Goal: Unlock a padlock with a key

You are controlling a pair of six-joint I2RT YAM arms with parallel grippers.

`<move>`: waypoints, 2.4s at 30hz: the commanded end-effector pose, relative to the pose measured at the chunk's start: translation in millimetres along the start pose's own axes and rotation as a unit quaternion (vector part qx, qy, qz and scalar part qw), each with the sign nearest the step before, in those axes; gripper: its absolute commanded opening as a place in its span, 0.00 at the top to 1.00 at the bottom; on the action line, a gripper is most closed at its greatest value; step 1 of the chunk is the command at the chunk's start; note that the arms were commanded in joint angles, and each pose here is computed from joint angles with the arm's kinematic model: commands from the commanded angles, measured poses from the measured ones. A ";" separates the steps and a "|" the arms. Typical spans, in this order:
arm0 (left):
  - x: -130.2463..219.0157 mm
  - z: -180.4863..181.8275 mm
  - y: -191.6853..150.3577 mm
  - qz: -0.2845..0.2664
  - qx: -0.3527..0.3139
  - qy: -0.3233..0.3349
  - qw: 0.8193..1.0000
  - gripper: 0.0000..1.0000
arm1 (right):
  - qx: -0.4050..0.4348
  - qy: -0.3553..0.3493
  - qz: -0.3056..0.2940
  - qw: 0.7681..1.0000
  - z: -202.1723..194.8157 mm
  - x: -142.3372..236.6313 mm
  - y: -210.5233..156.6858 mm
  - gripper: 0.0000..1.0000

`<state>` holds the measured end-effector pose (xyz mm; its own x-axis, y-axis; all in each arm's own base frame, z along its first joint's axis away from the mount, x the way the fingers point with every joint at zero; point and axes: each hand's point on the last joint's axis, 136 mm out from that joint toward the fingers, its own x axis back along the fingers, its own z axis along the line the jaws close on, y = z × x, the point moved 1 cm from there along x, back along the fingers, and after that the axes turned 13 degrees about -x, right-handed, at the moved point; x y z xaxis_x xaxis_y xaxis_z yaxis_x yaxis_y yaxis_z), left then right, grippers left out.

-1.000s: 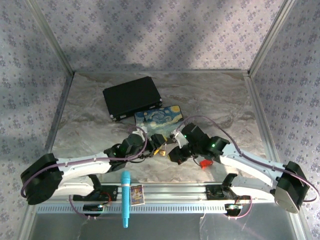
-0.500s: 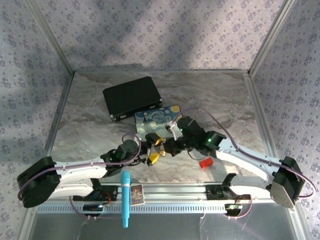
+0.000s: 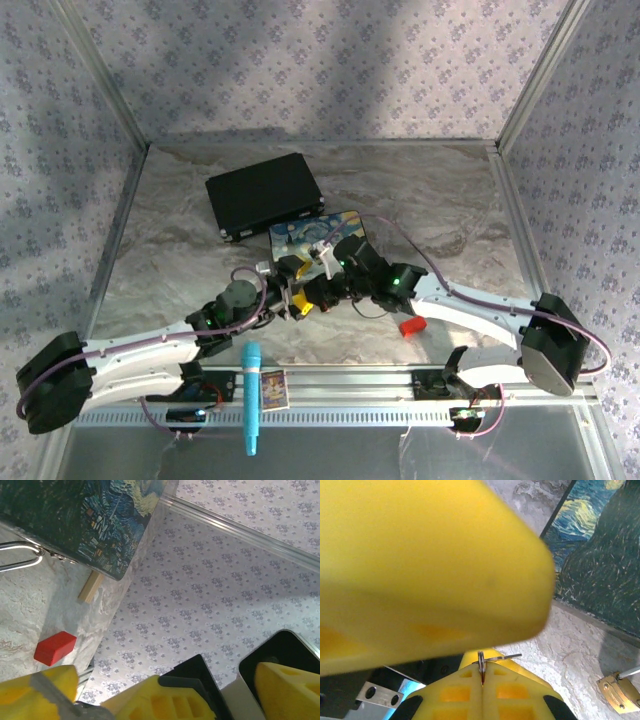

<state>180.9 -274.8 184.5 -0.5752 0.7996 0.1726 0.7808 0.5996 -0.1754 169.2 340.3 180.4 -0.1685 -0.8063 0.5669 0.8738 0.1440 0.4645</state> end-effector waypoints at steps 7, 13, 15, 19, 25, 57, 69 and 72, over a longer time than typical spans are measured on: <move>9.1 15.5 14.1 -0.028 0.007 0.025 0.999 0.39 | -0.011 0.012 -0.019 1.000 10.7 9.0 4.8 1.00; 13.5 22.8 20.3 -0.038 0.007 0.038 0.999 0.56 | -0.010 0.012 -0.011 1.000 10.8 10.5 -0.3 1.00; 14.2 22.4 22.9 -0.043 0.008 0.032 0.999 0.63 | -0.009 0.013 -0.008 1.000 10.0 10.1 -2.8 1.00; 16.5 21.4 25.3 -0.048 0.004 0.032 0.998 0.73 | -0.012 0.009 -0.004 1.000 5.9 9.6 -5.9 1.00; 21.1 24.9 27.8 -0.053 -0.002 0.044 0.998 0.92 | -0.014 0.009 -0.007 1.000 3.4 9.5 -4.7 1.00; 23.6 -87.3 37.6 -0.130 -0.275 -0.102 0.947 1.00 | -0.112 0.260 -0.126 0.951 44.6 38.1 59.5 0.60; 23.5 -92.2 38.1 -0.136 -0.280 -0.105 0.944 1.00 | -0.134 0.279 -0.128 0.942 39.1 33.3 68.2 0.76; 24.0 -92.3 38.5 -0.137 -0.282 -0.106 0.944 1.00 | -0.139 0.286 -0.125 0.940 40.8 29.7 69.8 0.78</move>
<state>216.8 -235.7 242.9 -0.7576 0.6526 0.0068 0.6001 0.6925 0.4005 207.3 344.7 240.0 -0.2067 -0.9779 0.0308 0.9390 -0.1894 0.2871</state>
